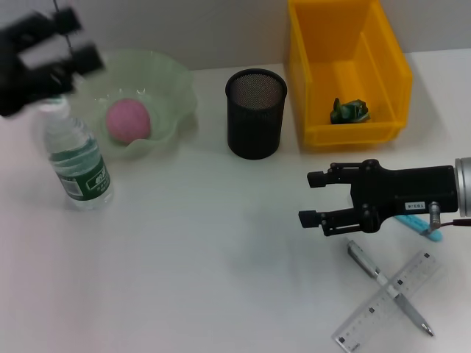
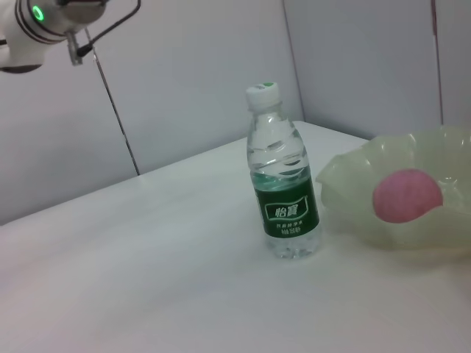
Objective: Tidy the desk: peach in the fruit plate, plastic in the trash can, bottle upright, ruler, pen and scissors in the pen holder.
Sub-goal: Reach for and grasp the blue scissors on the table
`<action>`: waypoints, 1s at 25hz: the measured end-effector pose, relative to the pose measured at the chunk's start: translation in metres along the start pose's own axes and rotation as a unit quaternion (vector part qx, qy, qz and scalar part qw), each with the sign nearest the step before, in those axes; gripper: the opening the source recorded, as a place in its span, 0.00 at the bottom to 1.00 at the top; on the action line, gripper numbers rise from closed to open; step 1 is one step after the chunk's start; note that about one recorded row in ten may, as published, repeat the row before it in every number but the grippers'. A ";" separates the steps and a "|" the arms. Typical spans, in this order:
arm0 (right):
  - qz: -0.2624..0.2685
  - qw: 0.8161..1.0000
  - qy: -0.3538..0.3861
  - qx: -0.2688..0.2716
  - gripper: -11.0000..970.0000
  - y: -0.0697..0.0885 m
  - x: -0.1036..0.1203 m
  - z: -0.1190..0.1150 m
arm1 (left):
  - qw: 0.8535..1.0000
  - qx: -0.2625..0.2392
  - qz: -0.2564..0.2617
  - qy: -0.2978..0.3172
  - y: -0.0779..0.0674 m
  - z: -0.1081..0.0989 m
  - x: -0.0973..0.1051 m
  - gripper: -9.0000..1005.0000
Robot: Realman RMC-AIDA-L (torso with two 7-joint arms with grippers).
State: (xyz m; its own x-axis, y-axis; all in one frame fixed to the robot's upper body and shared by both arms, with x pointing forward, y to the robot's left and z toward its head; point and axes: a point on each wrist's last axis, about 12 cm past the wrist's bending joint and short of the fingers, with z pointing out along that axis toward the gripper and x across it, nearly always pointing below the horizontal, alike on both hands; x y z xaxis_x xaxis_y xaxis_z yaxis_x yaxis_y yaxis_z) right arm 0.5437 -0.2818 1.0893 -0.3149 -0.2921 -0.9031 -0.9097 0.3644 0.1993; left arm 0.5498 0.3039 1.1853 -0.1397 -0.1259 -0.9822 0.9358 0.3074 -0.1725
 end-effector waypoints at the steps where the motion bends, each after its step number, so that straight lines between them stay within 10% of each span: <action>1: 0.000 1.000 0.000 0.000 0.83 0.000 0.000 0.000 | 1.000 0.014 0.000 0.013 -0.002 0.006 0.002 0.86; 7: 0.003 1.000 -0.004 0.002 0.83 -0.001 -0.003 0.000 | 0.991 0.081 0.005 0.106 -0.014 0.039 0.028 0.86; 25: 0.008 1.000 -0.007 0.006 0.83 -0.003 -0.005 0.002 | 0.983 0.035 0.017 0.179 -0.018 0.043 0.114 0.86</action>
State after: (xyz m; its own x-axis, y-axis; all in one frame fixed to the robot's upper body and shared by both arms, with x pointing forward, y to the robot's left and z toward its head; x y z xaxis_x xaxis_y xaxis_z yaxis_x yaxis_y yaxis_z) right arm 0.5486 -0.2797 1.0923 -0.3255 -0.2744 -0.9049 -0.9011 0.3799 0.2090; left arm 0.5313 0.2431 1.0801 -0.2019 0.2271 -0.9527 0.9600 0.2384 -0.1466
